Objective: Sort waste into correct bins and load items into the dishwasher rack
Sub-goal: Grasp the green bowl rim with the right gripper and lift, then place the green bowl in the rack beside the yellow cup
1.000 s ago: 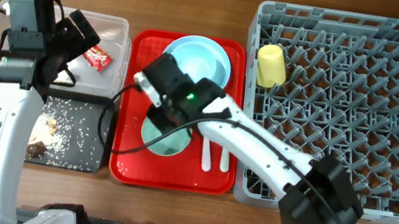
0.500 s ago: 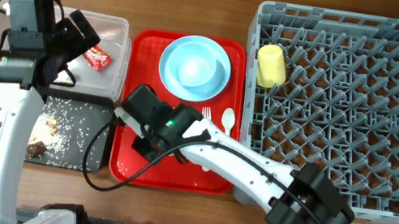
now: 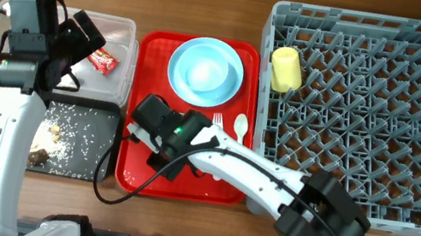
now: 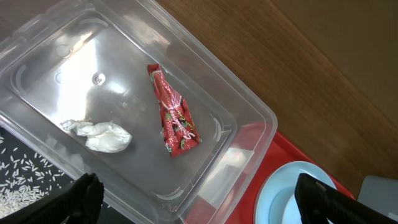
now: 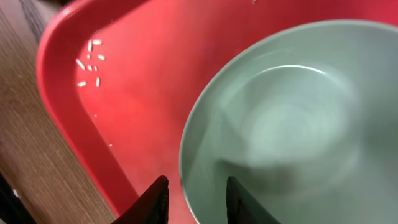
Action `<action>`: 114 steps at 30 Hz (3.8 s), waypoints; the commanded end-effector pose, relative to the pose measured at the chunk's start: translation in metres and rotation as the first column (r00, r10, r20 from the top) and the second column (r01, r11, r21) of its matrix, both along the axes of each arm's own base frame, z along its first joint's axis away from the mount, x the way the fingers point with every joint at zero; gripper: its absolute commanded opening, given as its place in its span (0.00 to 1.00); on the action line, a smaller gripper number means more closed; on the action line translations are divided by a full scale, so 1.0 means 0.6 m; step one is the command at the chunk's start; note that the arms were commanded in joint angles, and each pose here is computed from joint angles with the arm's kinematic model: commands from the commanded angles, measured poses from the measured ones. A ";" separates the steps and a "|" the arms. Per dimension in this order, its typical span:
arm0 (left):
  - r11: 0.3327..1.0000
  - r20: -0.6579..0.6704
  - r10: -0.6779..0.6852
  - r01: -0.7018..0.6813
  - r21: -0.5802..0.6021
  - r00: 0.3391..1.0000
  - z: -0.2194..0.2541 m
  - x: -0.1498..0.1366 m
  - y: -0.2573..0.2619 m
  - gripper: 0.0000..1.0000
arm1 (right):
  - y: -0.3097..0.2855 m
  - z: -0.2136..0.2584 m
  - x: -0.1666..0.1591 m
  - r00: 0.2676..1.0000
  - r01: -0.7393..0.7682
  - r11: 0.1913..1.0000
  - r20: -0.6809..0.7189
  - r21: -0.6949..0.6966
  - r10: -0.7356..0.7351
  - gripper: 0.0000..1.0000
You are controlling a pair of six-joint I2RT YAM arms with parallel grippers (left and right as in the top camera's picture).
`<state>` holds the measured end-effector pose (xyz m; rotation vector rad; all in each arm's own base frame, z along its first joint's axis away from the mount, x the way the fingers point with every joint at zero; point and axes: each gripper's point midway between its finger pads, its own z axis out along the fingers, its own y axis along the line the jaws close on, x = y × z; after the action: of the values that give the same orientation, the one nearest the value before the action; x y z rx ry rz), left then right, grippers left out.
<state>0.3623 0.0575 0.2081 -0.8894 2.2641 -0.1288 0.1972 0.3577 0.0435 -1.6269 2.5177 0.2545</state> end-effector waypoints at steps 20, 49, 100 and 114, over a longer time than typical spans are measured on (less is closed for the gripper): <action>1.000 0.013 0.009 -0.009 -0.005 1.000 0.007 0.003 0.002 1.00 | 0.013 0.003 -0.011 0.996 -0.071 0.997 -0.051 -0.003 0.071 0.04; 1.000 0.013 0.009 -0.009 -0.005 1.000 0.007 0.003 0.002 1.00 | -0.288 0.358 0.230 0.795 0.598 0.307 -0.596 0.741 -0.110 0.04; 1.000 0.013 0.009 -0.009 -0.005 1.000 0.007 0.003 0.002 1.00 | -0.399 0.207 0.223 0.691 0.721 0.133 -0.688 0.680 -0.224 0.04; 1.000 0.013 0.009 -0.009 -0.005 1.000 0.007 0.003 0.002 1.00 | -0.496 0.207 0.249 0.646 0.729 0.010 -0.684 0.684 -0.340 0.40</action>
<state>0.3623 0.0575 0.2081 -0.8898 2.2640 -0.1290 0.3452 0.0696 0.1695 -0.0001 2.0403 1.6960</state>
